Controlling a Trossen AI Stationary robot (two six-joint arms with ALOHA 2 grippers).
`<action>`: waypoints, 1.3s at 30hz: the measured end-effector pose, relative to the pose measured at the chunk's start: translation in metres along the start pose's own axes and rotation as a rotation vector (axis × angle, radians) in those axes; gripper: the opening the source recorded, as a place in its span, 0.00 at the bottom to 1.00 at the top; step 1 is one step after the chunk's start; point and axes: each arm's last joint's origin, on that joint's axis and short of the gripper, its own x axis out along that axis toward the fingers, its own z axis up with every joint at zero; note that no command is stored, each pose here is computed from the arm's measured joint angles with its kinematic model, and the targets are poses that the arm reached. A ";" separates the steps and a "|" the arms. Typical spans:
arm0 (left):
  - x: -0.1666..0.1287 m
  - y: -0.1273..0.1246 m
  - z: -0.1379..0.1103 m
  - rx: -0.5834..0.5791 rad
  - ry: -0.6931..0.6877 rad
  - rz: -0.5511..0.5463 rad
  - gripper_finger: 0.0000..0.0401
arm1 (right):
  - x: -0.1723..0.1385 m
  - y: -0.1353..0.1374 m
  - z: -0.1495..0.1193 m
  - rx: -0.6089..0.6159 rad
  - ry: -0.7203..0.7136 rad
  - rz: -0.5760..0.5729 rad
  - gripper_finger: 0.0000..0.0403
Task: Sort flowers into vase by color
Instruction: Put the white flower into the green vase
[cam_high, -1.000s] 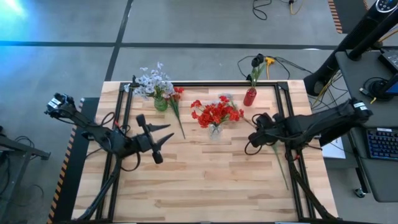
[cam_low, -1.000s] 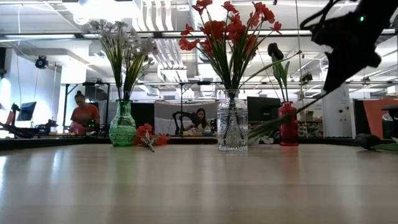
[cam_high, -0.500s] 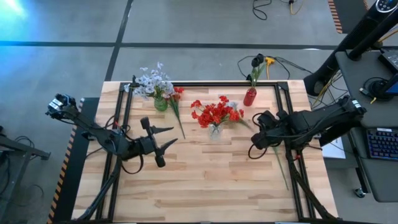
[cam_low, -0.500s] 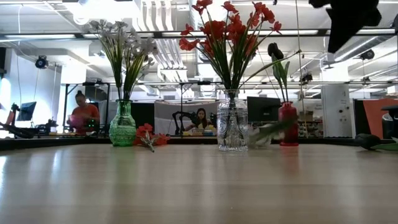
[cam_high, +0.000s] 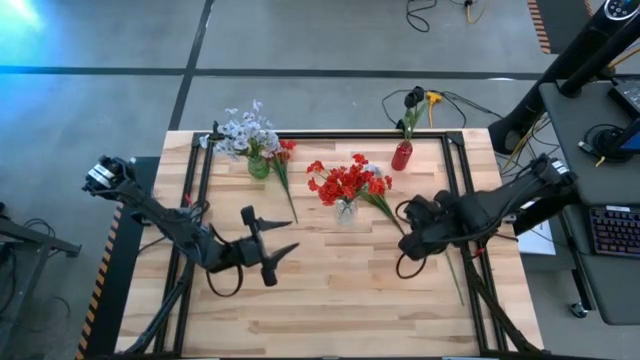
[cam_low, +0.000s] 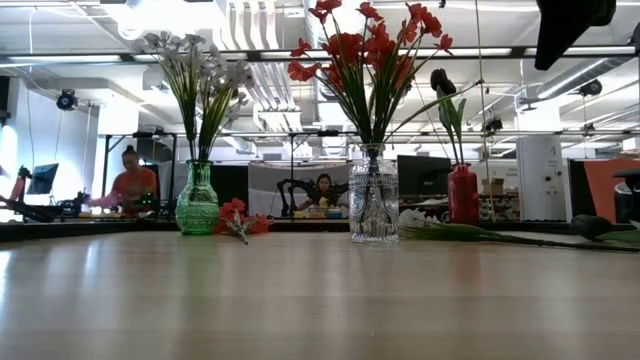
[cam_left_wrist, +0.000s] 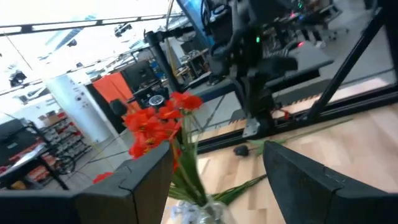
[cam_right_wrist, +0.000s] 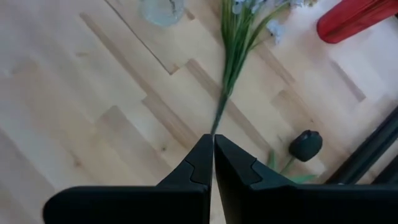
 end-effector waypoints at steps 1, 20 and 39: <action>-0.002 -0.001 0.001 -0.013 -0.005 -0.006 0.58 | 0.004 0.002 -0.002 -0.006 -0.001 -0.013 0.02; -0.021 -0.006 0.008 -0.127 0.027 0.067 0.58 | 0.111 -0.020 -0.024 -0.089 -0.101 -0.004 0.02; -0.023 -0.005 0.006 -0.112 0.086 0.167 0.58 | 0.162 -0.050 -0.022 -0.081 -0.297 0.065 0.07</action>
